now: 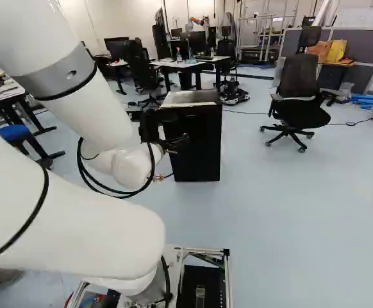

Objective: Grab a drink from the fridge

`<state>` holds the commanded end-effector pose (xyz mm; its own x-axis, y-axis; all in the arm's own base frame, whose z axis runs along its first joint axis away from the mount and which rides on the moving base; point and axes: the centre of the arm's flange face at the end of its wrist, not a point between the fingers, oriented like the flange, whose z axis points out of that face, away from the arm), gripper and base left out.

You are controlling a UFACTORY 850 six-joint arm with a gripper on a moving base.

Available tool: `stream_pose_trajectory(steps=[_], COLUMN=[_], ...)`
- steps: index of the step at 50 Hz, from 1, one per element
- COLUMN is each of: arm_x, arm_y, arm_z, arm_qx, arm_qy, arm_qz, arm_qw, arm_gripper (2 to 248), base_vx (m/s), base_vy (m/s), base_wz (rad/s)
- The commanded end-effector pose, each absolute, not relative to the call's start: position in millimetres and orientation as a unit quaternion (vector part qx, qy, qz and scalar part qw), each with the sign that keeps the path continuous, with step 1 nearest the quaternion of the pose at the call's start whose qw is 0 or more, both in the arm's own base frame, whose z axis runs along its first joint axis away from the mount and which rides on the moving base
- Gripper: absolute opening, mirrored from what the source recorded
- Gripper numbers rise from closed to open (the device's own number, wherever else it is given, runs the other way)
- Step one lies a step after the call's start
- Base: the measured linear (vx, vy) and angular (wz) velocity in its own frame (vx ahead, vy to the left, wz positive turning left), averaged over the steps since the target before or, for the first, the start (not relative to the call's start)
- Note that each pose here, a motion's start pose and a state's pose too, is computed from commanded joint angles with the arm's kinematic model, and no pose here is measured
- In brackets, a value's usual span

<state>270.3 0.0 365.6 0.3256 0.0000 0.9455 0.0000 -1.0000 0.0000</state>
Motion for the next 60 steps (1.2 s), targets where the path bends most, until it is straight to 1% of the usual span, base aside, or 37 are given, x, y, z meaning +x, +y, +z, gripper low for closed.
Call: stream_pose_trajectory(steps=[46,60], arm_x=[270.3,270.3], arm_y=[0.0,0.0], arm_z=[365.6,365.6], arm_qx=[0.814,0.814], arm_qy=[0.0,0.0], arm_qz=[0.581,0.581], arm_qw=[0.0,0.0], arm_gripper=[247,247], base_vx=[0.078,0.067], base_vy=[-0.001,0.025], base_wz=[-0.012,-0.008])
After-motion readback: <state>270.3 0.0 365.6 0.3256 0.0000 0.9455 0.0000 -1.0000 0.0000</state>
